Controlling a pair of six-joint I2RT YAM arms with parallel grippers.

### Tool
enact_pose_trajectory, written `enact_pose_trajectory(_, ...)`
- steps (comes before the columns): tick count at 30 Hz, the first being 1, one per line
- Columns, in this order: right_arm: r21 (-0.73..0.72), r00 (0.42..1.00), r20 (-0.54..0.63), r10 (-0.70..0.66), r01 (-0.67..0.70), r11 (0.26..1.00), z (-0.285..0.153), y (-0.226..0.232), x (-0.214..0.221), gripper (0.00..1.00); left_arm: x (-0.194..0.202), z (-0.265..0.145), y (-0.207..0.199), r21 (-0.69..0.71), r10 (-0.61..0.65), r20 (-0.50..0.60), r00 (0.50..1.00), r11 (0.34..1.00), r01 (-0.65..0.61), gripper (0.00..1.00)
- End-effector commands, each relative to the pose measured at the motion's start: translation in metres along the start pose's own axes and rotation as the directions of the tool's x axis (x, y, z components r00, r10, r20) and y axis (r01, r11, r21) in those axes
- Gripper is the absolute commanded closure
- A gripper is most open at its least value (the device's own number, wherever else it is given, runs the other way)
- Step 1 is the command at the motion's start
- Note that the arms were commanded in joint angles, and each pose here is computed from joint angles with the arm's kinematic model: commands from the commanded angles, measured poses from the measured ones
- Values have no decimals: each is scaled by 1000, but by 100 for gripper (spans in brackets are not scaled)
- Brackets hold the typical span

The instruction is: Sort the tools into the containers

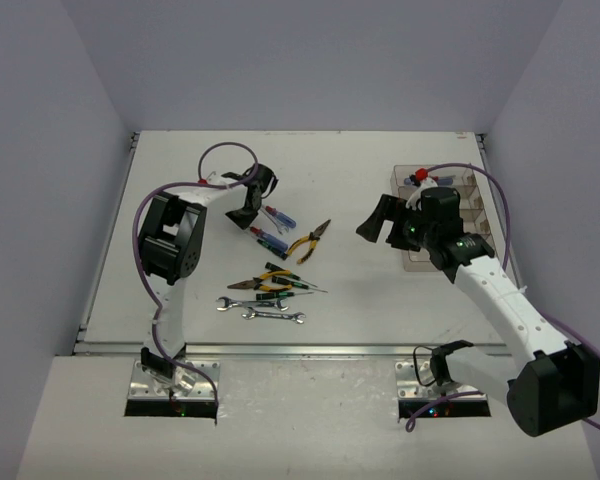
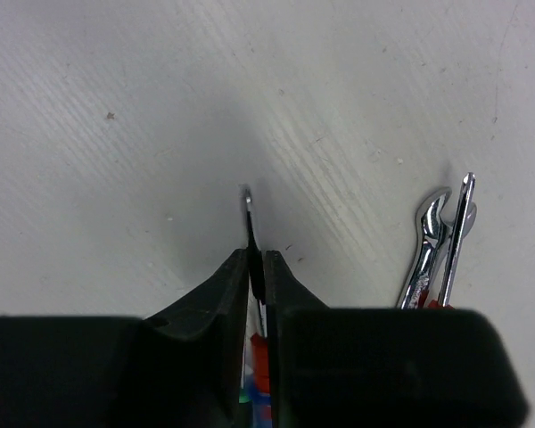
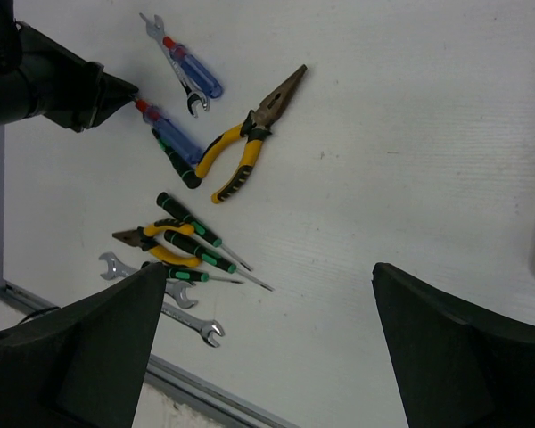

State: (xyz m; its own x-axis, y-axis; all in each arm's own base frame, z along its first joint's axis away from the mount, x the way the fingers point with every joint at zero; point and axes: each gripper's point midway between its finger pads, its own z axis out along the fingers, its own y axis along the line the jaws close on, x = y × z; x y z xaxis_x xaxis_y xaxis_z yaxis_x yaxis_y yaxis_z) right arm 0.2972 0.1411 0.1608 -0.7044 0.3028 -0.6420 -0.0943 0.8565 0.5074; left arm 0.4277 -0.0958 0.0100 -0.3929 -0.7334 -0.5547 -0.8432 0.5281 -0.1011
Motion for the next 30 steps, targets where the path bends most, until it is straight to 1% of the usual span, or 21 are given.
enact_pose_trajectory(1, -48, 999, 31, -26, 28, 998, -5, 10, -6, 3, -5, -3, -13, 42, -38, -18, 999, 998, 39, 99)
enact_pose_trajectory(9, -120, 1000, 0, -26, 26, 992, -1, 21, 0, 2, -19, -30, -21, 147, -90, -19, 996, 985, 92, 100)
enact_pose_trajectory(12, -173, 999, -3, -41, 40, 984, 4, 29, -1, 2, -36, -56, -35, 266, -136, -18, 991, 954, 136, 100)
enact_pose_trajectory(15, -268, 997, -18, -72, 65, 961, 8, 43, 1, 2, -43, -75, -39, 341, -147, -26, 989, 928, 147, 100)
enact_pose_trajectory(16, -291, 996, -40, -83, 68, 954, 9, 46, 6, 2, -40, -74, -39, 350, -138, -33, 990, 926, 141, 100)
enact_pose_trajectory(17, -318, 994, -47, -102, 82, 944, 12, 51, 7, 2, -46, -87, -42, 392, -142, -37, 989, 909, 145, 100)
enact_pose_trajectory(19, -374, 977, -75, -199, 158, 914, 22, 66, 14, 2, -45, -105, -45, 478, -108, -55, 993, 870, 121, 100)
enact_pose_trajectory(22, -428, 926, -85, -367, 299, 853, 36, 90, 30, 2, -37, -125, -42, 559, -25, -56, 998, 828, 52, 100)
enact_pose_trajectory(24, -428, 902, -81, -424, 353, 832, 47, 102, 29, 2, -27, -153, -52, 672, 52, -56, 997, 741, -1, 100)
enact_pose_trajectory(26, -432, 888, -122, -444, 355, 829, 58, 108, 37, 2, -19, -173, -53, 732, 100, -47, 994, 681, -34, 100)
enact_pose_trajectory(27, -443, 883, -122, -453, 360, 821, 61, 118, 39, 2, -10, -182, -54, 772, 142, -43, 989, 633, -57, 100)
enact_pose_trajectory(28, -447, 879, -136, -457, 358, 820, 65, 120, 45, 3, -9, -188, -52, 787, 145, -38, 989, 614, -60, 100)
enact_pose_trajectory(29, -458, 878, -126, -461, 361, 812, 69, 127, 45, 3, -4, -201, -51, 816, 163, -47, 986, 576, -56, 100)
enact_pose_trajectory(30, -470, 879, -113, -464, 364, 804, 76, 133, 47, 5, 3, -206, -47, 831, 183, -49, 982, 552, -61, 100)
